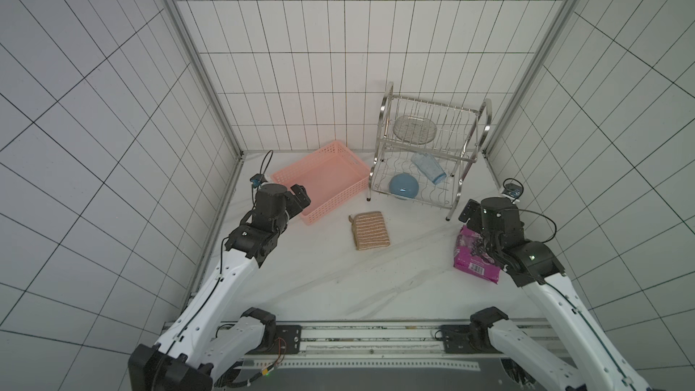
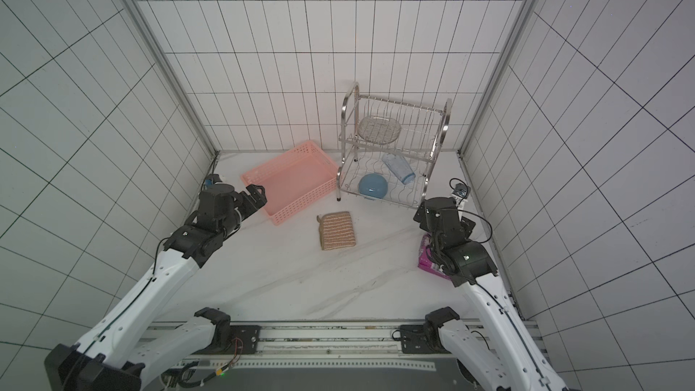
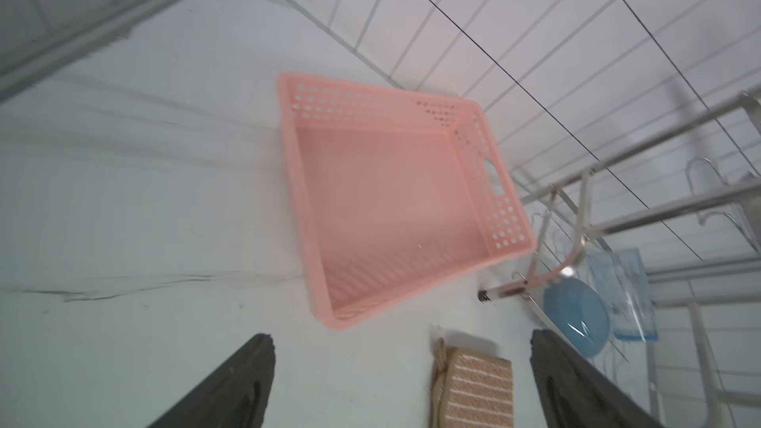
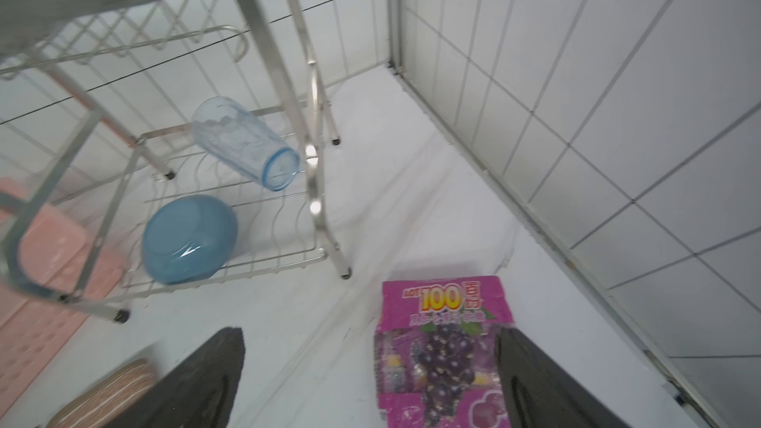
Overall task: Fold the square dishcloth
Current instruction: Reset both arms
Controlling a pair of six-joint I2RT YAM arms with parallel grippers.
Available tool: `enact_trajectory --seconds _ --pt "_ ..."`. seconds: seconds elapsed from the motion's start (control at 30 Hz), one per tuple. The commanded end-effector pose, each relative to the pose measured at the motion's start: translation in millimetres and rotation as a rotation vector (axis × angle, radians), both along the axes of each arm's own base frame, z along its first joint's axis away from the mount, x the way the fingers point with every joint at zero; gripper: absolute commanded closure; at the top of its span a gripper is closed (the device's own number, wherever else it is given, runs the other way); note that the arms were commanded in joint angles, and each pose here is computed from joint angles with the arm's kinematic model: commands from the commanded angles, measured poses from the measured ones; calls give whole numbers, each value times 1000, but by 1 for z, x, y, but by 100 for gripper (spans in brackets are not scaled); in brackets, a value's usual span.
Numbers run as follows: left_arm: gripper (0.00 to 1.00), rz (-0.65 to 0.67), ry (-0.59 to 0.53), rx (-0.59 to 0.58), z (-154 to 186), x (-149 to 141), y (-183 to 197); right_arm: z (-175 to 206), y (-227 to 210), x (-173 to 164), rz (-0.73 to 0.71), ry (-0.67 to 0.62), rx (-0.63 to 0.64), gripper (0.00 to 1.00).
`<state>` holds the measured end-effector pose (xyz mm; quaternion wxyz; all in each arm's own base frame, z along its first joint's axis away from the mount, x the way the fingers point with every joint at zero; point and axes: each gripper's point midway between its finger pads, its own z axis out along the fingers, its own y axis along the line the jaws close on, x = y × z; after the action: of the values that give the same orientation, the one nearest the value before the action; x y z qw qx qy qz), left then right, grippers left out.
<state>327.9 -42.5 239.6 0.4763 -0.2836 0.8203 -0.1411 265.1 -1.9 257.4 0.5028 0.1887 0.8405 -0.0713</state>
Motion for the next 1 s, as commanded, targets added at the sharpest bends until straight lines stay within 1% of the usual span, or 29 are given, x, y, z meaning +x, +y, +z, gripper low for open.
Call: enact_trajectory --seconds 0.0,0.07,0.17,0.23,0.27,0.33,0.47,0.57,0.67,0.8,0.87,0.97 --pt "1 209 -40 161 -1 -2 57 -12 -49 -11 -183 36 -155 1" --pt "1 276 -76 181 -1 2 82 -22 -69 -11 -238 42 -172 1" --pt "1 367 -114 195 -7 5 112 -40 -85 -6 -265 33 -166 1" --pt "1 409 -125 238 -12 7 127 -52 -84 5 -225 -3 -135 1" --pt "1 408 -125 262 -16 9 130 -57 -85 10 -209 -24 -133 1" --pt "2 370 -128 295 -23 16 130 -68 -82 20 -169 -63 -131 1" --pt "2 288 -212 366 -26 32 124 -81 -78 40 -115 -132 -122 1" --pt "1 232 -260 433 -26 38 119 -89 -76 57 -78 -142 -104 1" --pt "2 184 -259 493 -32 43 117 -100 -75 70 -50 -143 -88 1" --pt "2 138 -250 517 -50 46 115 -113 -70 85 -3 -151 -63 1" --pt "1 142 -225 536 -62 46 119 -120 -67 90 14 -150 -63 1" --pt "1 138 -245 536 -58 45 121 -133 -67 92 18 -144 -57 1"
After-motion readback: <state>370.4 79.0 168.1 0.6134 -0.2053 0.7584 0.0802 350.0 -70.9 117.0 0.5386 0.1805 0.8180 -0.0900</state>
